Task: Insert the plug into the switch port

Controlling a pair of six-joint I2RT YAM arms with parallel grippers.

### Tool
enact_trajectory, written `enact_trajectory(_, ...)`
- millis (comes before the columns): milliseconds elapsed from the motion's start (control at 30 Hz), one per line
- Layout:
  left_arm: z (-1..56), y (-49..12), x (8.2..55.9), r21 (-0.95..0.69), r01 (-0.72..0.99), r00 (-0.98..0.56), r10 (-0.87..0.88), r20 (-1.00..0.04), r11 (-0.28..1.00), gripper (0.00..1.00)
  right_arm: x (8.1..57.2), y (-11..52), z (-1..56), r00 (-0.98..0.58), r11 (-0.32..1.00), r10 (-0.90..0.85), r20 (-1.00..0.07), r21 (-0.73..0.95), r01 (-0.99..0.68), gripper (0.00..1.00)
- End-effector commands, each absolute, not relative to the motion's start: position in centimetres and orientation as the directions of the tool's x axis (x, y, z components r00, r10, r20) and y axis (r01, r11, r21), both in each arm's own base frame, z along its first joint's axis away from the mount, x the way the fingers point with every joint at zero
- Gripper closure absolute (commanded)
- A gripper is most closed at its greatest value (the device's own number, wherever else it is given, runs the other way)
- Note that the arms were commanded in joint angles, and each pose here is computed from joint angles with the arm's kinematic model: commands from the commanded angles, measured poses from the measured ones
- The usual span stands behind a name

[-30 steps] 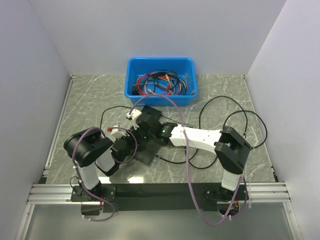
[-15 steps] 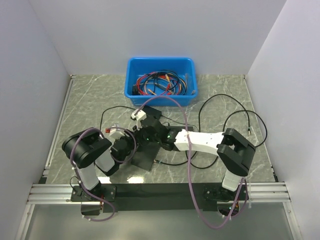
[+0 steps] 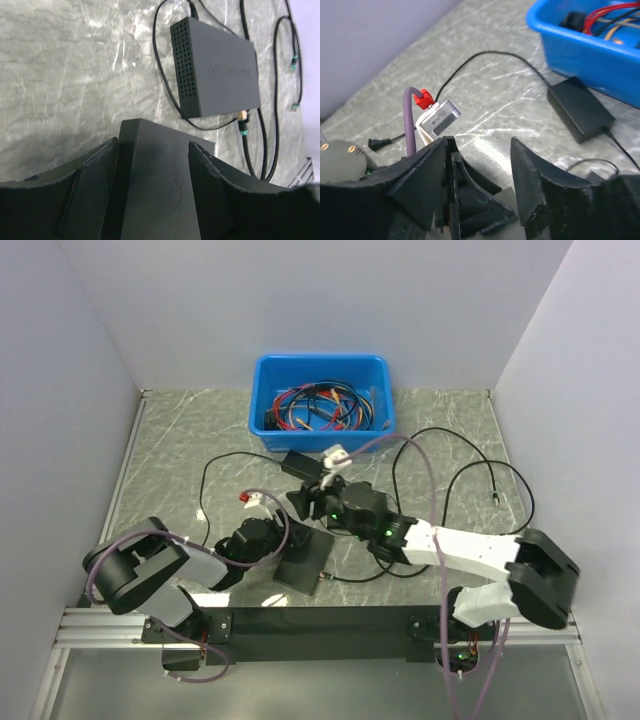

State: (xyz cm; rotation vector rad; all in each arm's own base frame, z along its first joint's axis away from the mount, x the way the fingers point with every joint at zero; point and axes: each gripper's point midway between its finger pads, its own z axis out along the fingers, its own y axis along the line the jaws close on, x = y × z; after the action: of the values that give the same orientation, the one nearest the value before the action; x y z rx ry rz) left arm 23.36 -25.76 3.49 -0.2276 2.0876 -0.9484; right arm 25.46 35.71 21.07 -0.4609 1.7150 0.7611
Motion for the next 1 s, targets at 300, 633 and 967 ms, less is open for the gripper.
enact_trajectory(300,-1.7,-21.3,19.1,-0.493,0.054,-0.784,-0.269,-0.559,0.868,0.33,19.9,30.8,14.7,-0.46,0.749,0.058,-0.886,0.344,-0.567,0.33)
enact_trajectory(633,1.7,-21.2,20.0,-0.508,0.042,-0.749,-0.31,-0.586,0.86,0.3,16.0,30.2,8.1,-0.636,0.783,-0.034,-0.771,0.376,-0.497,0.29)
enact_trajectory(967,0.9,-20.8,19.2,-0.519,0.002,-0.766,-0.333,-0.55,0.854,0.31,16.5,32.2,4.5,-0.722,0.837,-0.032,-0.692,0.376,-0.397,0.3)
